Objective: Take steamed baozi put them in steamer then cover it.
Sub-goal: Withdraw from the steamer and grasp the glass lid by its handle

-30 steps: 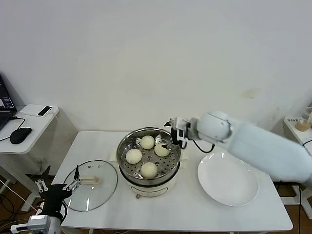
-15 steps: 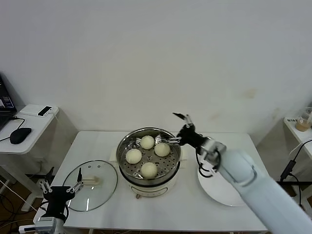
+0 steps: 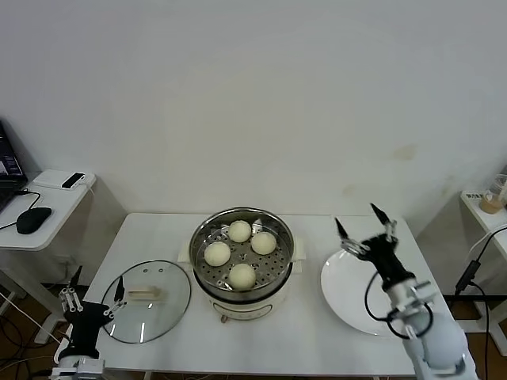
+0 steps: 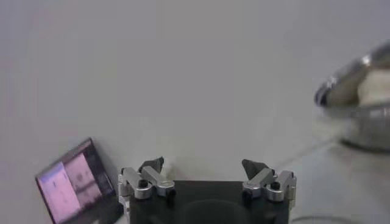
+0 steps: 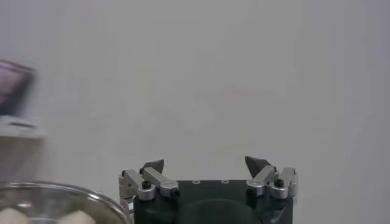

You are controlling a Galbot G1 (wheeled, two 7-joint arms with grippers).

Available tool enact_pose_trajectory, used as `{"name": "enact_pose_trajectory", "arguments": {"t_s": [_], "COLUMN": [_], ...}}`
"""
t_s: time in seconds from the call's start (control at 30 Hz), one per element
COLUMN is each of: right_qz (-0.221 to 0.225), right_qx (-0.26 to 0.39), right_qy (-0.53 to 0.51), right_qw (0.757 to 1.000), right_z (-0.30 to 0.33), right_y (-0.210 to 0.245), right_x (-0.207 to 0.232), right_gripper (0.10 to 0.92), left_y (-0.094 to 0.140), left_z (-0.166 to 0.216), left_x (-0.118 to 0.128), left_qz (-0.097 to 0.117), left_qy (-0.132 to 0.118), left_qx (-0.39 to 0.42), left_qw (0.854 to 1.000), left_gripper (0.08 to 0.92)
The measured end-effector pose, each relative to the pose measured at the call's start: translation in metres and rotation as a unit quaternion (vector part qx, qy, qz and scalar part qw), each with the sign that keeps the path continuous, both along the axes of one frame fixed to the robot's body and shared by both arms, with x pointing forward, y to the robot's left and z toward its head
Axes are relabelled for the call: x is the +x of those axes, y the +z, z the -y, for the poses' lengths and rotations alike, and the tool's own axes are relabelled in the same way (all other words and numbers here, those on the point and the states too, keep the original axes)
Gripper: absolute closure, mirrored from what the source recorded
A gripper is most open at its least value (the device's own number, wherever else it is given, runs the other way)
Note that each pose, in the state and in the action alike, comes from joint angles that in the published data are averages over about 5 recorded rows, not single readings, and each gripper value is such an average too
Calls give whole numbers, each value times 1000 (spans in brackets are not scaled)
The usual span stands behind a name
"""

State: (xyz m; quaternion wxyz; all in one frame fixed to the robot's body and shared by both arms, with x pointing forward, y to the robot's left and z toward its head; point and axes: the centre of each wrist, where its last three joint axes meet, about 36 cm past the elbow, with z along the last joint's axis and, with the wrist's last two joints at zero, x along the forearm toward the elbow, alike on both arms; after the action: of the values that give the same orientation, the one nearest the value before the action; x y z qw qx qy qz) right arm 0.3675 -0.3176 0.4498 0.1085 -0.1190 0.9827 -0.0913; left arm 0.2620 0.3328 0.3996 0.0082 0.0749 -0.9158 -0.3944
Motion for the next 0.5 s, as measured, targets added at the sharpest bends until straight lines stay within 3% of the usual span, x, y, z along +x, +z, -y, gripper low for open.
{"name": "enact_pose_trajectory", "arguments": {"t_s": [0.2,0.5], "right_qz": [-7,-16], "right_qx": [28,37], "right_qy": [-47,-99], "right_qw": [999,994], "right_z": [9,18], "right_y": [-20,-41], "right_x": [-32,-57], "right_gripper": [200,200], "left_y": [-17,-48], "left_z": [-12,-28], "left_x": [5,6], "left_qz": [-6,-42], "left_qy": [-29,-85], "left_qx": [155,335], "left_qw": [988,938], "left_gripper": [177,177]}}
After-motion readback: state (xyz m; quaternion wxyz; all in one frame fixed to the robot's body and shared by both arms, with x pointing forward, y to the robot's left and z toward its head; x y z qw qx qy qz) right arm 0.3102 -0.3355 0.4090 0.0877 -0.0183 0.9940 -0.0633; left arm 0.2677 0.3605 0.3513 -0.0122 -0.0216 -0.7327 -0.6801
